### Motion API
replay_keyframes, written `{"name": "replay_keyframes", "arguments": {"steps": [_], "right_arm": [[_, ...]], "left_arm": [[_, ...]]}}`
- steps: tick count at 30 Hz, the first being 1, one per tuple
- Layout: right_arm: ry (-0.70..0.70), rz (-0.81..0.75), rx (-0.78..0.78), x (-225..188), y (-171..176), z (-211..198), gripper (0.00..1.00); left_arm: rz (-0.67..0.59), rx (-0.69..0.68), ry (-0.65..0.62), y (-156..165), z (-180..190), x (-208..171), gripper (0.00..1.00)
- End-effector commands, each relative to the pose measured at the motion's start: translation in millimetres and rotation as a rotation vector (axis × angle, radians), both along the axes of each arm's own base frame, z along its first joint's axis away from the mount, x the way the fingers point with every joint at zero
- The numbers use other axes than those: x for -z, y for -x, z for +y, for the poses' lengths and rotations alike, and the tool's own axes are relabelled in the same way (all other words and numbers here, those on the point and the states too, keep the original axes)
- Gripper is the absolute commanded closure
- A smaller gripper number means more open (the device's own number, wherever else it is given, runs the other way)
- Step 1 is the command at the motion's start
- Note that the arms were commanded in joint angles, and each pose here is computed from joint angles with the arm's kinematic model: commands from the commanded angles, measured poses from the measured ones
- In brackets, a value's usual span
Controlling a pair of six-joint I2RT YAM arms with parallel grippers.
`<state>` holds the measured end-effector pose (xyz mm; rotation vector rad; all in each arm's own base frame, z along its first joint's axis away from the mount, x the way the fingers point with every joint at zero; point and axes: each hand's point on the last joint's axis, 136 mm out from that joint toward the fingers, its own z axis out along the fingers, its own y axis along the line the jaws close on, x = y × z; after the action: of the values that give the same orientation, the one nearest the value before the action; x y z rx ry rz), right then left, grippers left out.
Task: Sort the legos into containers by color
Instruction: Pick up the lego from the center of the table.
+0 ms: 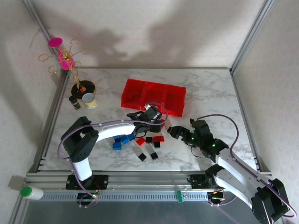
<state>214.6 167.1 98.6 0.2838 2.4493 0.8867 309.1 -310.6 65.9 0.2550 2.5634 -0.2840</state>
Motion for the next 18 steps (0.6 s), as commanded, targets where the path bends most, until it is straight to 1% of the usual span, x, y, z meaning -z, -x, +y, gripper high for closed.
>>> {"name": "replay_keyframes", "arguments": {"steps": [1, 9, 15, 18], "right_arm": [[-0.006, -0.004, 0.022, 0.9, -1.3, -2.9, 0.01], [-0.002, -0.013, 0.029, -0.8, -1.4, -4.8, 0.01], [0.014, -0.021, 0.037, -1.9, -1.0, -8.5, 0.01], [0.014, -0.025, 0.039, -3.6, -1.6, -8.8, 0.01]], "left_arm": [[0.024, 0.063, 0.008, 3.8, -16.2, 9.3, 0.27], [0.034, 0.075, -0.011, -5.9, -35.5, 27.7, 0.28], [0.029, 0.08, -0.006, -13.0, -46.9, 31.6, 0.29], [0.021, 0.07, -0.024, -18.8, -48.5, 34.7, 0.32]]}}
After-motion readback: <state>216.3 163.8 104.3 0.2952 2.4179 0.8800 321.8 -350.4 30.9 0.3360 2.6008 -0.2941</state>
